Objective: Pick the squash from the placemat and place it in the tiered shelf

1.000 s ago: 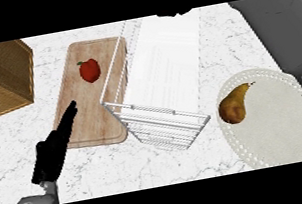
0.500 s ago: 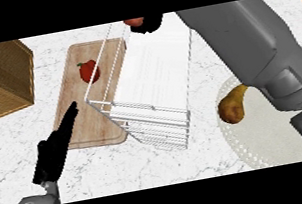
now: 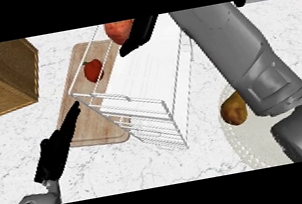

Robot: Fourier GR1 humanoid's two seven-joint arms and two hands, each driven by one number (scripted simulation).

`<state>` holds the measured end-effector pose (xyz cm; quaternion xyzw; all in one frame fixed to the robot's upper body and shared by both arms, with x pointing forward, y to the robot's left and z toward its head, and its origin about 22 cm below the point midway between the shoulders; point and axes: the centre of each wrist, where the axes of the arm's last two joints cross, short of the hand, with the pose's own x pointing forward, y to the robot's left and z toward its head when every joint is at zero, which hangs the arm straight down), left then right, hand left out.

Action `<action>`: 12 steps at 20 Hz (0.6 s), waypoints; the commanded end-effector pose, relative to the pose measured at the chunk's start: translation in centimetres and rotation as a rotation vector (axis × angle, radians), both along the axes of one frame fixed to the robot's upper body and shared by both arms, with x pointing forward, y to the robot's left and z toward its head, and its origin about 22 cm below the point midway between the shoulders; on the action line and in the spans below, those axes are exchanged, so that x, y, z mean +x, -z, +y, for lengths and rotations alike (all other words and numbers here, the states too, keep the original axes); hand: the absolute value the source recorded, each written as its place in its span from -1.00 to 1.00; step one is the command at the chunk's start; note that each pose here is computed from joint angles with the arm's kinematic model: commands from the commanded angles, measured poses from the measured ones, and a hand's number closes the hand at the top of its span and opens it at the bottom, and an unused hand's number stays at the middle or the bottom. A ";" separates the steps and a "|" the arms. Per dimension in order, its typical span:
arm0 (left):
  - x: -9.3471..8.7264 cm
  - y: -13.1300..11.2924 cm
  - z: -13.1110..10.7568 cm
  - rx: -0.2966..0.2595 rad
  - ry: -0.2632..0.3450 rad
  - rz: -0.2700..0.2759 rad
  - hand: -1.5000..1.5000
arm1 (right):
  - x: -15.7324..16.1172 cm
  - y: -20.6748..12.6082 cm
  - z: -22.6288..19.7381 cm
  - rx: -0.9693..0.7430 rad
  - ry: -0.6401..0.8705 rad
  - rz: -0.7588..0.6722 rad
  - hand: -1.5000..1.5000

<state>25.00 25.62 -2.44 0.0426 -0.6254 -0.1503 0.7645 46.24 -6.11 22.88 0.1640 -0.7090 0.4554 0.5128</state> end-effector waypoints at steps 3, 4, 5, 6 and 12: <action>-0.5 1.0 0.3 -0.011 0.002 0.034 0.00 | 0.2 2.5 0.6 0.203 0.050 0.249 -1.00; -1.0 1.3 1.5 -0.012 -0.009 0.038 0.00 | 0.2 2.9 0.1 0.242 0.096 0.227 -1.00; 0.2 0.3 0.3 0.004 -0.020 0.027 0.00 | 0.7 1.7 -0.9 0.293 0.142 0.237 -1.00; -0.2 0.5 0.8 -0.006 -0.010 0.031 0.00 | 0.5 1.9 0.0 0.330 0.198 0.239 -1.00; 0.1 0.0 1.1 -0.003 -0.015 0.007 0.00 | 2.3 -3.2 -10.7 0.471 0.480 0.167 -1.00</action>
